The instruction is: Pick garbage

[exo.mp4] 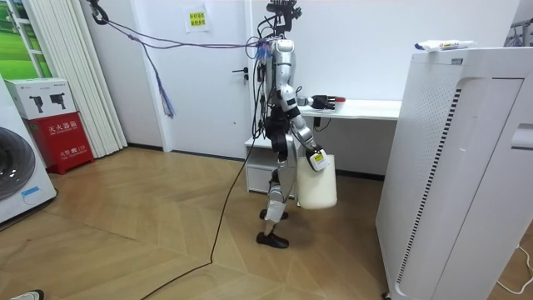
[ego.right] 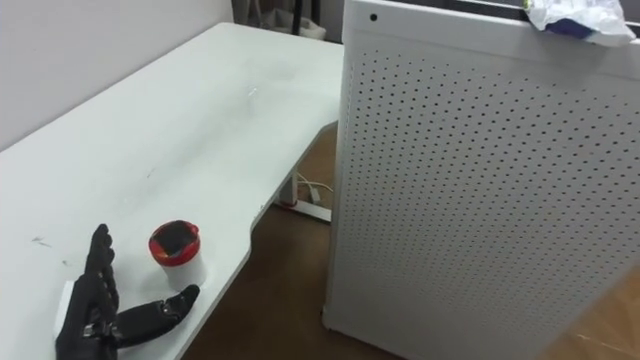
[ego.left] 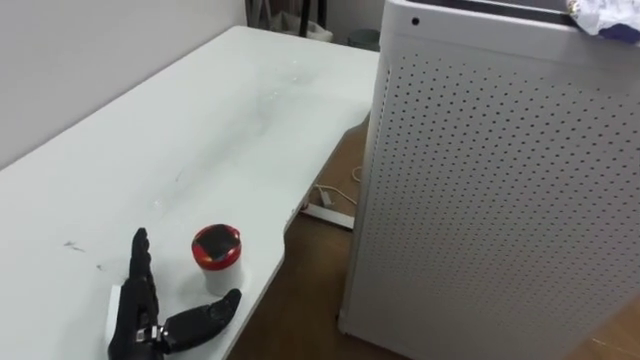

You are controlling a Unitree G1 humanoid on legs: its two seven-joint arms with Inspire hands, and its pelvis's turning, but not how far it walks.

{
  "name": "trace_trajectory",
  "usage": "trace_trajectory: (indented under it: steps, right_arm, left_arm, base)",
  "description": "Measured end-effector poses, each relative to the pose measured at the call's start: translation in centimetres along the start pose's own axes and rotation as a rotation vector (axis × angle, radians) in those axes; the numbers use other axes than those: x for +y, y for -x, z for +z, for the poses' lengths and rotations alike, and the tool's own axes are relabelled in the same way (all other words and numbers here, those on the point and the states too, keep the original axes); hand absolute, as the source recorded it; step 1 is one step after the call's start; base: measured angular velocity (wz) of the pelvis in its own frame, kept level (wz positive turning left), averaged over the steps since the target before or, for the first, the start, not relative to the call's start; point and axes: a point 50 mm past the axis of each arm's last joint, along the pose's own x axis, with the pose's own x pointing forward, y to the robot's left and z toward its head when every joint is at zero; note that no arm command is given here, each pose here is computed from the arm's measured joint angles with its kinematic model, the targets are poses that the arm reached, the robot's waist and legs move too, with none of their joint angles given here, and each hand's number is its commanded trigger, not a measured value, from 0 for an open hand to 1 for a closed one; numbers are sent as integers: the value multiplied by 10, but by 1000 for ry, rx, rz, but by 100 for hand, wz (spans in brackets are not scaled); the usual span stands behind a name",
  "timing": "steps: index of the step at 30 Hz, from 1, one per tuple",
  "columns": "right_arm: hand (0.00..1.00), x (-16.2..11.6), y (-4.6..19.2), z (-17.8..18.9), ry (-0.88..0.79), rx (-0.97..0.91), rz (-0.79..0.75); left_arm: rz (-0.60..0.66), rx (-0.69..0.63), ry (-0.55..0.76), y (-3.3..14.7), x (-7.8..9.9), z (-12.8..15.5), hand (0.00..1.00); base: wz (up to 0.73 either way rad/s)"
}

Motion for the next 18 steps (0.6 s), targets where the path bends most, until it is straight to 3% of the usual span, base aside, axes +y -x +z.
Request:
trace_trajectory:
  steps: [18]
  right_arm:
    - [100, 6, -1, 8, 73, -21, 21]
  left_arm:
    - [12, 34, -4, -5, -2, -5, 0]
  base:
    - [1]
